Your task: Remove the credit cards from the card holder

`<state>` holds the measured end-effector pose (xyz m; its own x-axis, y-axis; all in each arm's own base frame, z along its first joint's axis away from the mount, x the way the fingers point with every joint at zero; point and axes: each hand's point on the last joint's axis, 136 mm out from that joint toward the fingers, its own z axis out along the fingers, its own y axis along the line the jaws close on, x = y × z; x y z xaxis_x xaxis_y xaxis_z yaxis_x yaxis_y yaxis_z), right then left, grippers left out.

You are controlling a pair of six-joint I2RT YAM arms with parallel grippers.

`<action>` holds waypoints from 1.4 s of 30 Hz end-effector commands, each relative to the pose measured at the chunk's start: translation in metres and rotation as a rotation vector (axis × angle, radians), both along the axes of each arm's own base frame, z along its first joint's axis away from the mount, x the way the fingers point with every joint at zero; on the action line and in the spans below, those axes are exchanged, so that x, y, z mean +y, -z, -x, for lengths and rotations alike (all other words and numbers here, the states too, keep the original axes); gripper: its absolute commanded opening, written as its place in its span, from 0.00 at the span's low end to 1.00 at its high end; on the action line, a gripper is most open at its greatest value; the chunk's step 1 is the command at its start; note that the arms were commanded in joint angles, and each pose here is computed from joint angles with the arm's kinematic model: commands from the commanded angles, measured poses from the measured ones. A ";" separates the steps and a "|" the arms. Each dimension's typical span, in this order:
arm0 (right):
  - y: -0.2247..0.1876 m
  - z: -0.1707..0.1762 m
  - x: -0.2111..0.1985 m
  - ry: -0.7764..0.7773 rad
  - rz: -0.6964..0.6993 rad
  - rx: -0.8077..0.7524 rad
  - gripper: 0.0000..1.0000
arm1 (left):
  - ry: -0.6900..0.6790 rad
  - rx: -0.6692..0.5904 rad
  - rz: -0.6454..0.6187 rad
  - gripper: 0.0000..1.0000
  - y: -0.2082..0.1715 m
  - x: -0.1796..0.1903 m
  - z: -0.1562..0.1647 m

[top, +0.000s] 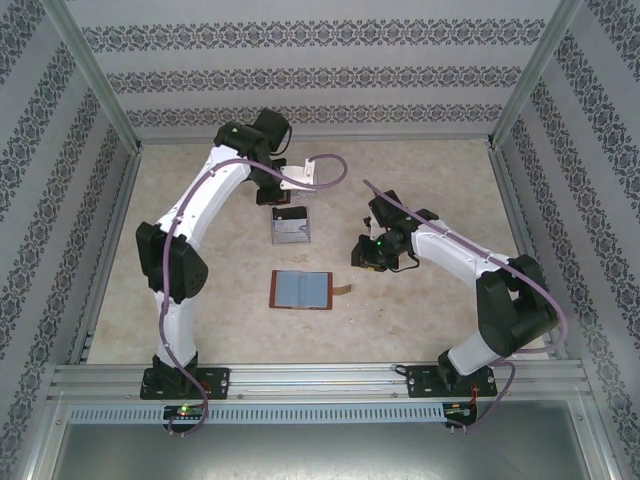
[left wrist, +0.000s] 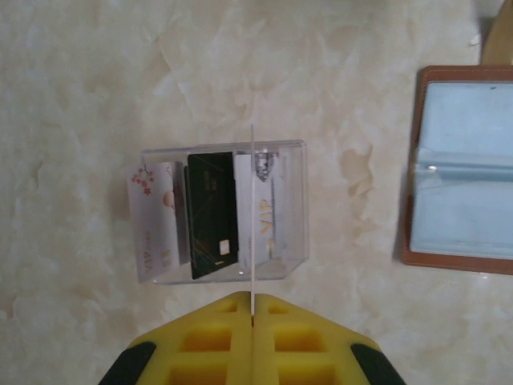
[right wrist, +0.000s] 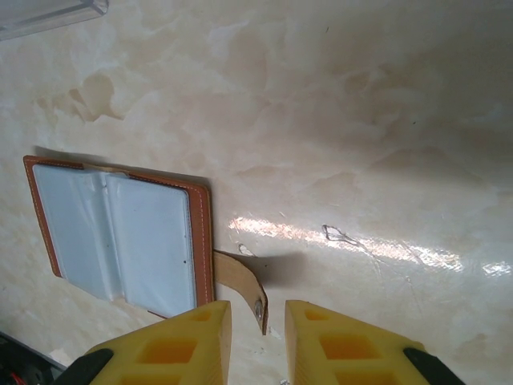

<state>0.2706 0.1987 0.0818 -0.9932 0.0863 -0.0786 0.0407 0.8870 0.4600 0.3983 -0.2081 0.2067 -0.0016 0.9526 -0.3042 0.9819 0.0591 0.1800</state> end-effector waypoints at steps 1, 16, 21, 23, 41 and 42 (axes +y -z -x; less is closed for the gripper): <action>0.003 -0.003 -0.002 0.003 0.011 0.007 0.25 | 0.044 0.075 -0.053 0.00 0.012 0.011 0.004; 0.019 -0.007 0.005 0.007 0.004 0.062 0.25 | -0.030 0.011 -0.123 0.00 0.045 0.022 -0.052; 0.022 -0.009 0.007 0.005 0.005 0.070 0.25 | -0.045 0.003 -0.159 0.00 0.055 0.026 -0.062; 0.022 -0.010 0.008 0.003 0.004 0.072 0.25 | -0.050 0.001 -0.153 0.00 0.057 0.025 -0.065; 0.026 -0.013 0.010 0.000 0.003 0.081 0.25 | -0.091 -0.003 -0.158 0.05 0.079 0.023 -0.081; 0.025 -0.013 0.011 0.001 0.000 0.082 0.25 | -0.093 -0.004 -0.159 0.05 0.080 0.023 -0.082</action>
